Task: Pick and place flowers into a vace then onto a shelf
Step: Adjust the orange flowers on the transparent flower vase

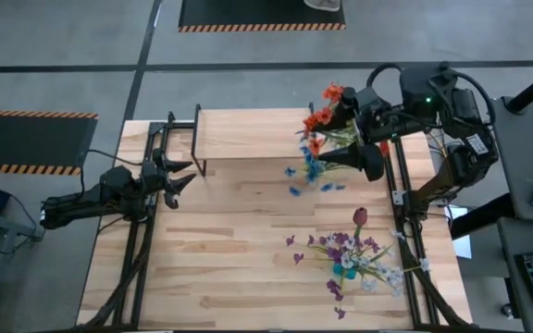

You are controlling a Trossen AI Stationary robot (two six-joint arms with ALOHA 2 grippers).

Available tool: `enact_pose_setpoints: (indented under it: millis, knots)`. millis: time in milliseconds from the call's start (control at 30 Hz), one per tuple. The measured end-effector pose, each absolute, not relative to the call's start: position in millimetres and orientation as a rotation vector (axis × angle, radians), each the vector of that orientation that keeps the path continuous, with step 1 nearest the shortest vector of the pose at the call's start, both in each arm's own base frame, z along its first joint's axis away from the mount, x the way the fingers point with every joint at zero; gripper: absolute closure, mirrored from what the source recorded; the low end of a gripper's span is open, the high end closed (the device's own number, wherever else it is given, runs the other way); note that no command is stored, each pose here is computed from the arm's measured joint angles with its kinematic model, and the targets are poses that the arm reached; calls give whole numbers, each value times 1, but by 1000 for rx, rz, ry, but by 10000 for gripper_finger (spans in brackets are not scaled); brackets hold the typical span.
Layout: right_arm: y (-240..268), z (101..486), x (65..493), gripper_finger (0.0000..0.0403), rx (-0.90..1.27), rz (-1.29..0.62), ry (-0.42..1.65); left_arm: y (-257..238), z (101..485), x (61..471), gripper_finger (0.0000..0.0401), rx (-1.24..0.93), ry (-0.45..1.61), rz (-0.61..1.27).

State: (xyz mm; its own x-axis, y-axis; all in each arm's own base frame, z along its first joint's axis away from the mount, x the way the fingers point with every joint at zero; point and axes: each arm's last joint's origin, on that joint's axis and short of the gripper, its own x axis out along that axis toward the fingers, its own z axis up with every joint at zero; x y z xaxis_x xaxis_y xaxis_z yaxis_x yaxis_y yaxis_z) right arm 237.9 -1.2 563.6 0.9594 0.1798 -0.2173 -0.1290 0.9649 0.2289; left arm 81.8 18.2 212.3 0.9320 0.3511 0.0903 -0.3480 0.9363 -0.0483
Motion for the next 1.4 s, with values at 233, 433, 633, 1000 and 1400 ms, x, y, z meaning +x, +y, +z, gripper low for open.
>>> enact_pose_setpoints:
  millis: [233, 433, 633, 1000, 1400]
  knots:
    - [0, 566, 232, 74, 284, 164, 233, 18, 212, 82, 226, -32, -98, 358]
    - [9, 566, 236, 74, 345, 227, 249, 18, 212, 82, 226, -32, -98, 358]
    - [20, 564, 239, 74, 386, 278, 275, 18, 212, 82, 226, -32, -98, 358]
    - [41, 565, 236, 74, 403, 356, 288, 18, 212, 82, 226, -32, -98, 358]
    - [57, 571, 221, 74, 397, 438, 264, 18, 212, 82, 226, -32, -98, 360]
